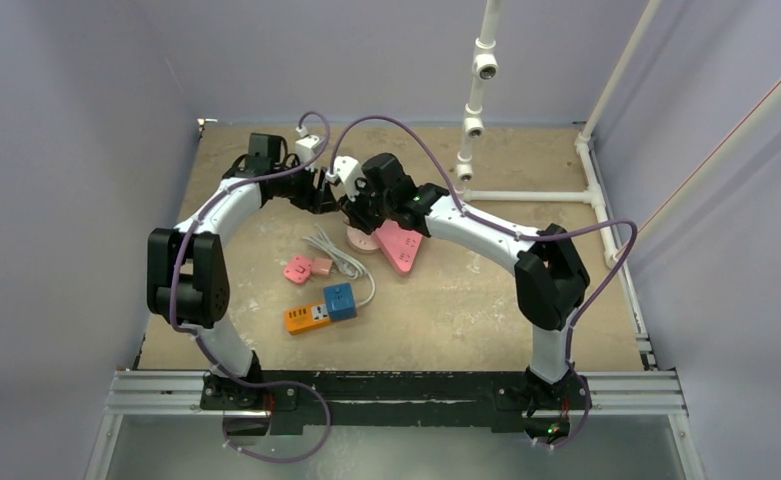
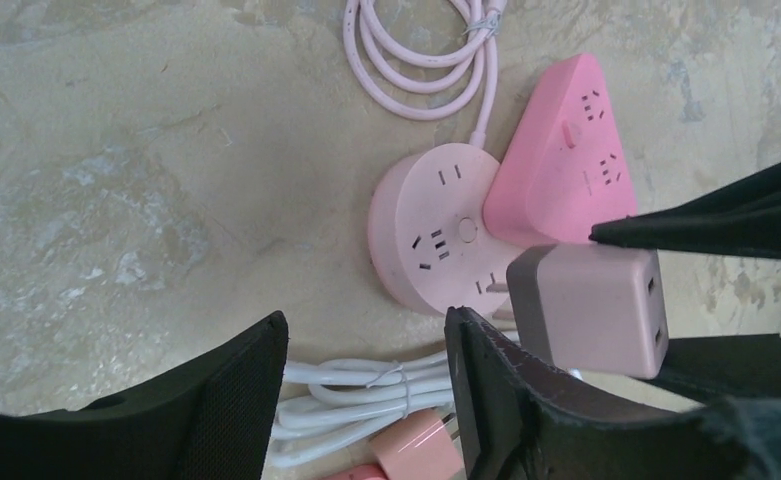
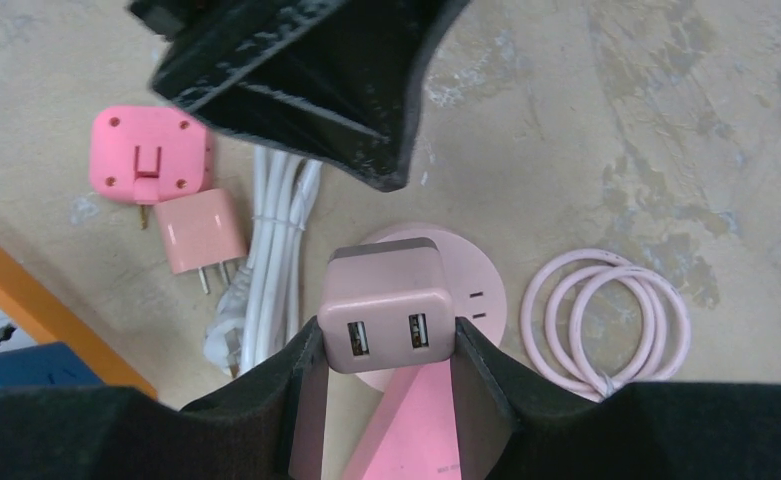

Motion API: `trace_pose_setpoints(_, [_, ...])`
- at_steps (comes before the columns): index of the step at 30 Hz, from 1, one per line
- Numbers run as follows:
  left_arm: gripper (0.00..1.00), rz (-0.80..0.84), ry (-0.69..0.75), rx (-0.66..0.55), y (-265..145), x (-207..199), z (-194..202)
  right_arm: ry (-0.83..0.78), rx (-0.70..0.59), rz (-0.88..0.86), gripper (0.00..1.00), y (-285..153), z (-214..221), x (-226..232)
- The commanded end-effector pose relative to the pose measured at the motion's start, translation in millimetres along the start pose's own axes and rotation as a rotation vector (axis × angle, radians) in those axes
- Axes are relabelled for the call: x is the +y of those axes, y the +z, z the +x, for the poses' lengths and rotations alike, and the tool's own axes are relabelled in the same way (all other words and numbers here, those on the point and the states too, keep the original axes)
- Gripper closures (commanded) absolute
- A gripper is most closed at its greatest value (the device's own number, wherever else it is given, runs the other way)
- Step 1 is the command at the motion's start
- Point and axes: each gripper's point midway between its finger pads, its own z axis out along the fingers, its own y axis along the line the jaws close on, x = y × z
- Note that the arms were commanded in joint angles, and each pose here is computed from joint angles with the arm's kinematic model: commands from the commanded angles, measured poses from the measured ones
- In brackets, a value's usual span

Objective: Insert the plug

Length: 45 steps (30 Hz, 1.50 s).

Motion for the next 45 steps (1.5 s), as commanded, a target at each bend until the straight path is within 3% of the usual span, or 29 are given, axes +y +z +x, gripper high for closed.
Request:
trace_pose_setpoints(1, [0.45, 0.092, -0.010, -0.098, -4, -15, -38, -0.020, -0.130, -0.042, 1.00, -11, -37, 0])
trace_pose_setpoints(6, [0.59, 0.162, -0.039, -0.127, -13, -33, -48, -0.025, -0.181, -0.085, 1.00, -20, -36, 4])
trace_pose_setpoints(10, [0.61, 0.169, -0.051, -0.112, -12, -37, -36, -0.032, -0.187, -0.099, 1.00, -14, -28, -3])
trace_pose_setpoints(20, [0.65, 0.138, 0.034, -0.035, 7, -46, -11, -0.041, -0.295, -0.110, 1.00, -31, -60, -4])
trace_pose_setpoints(35, [0.65, 0.142, 0.084, -0.032, 7, -57, -18, 0.006, -0.311, -0.145, 1.00, -34, -52, 6])
trace_pose_setpoints(41, [0.52, 0.036, 0.103, 0.001, 7, -30, -18, 0.031, -0.217, -0.091, 1.00, -20, -23, -1])
trace_pose_setpoints(45, [0.50, 0.005, 0.058, 0.077, 18, -4, -5, 0.026, -0.154, -0.076, 1.00, -9, -8, -4])
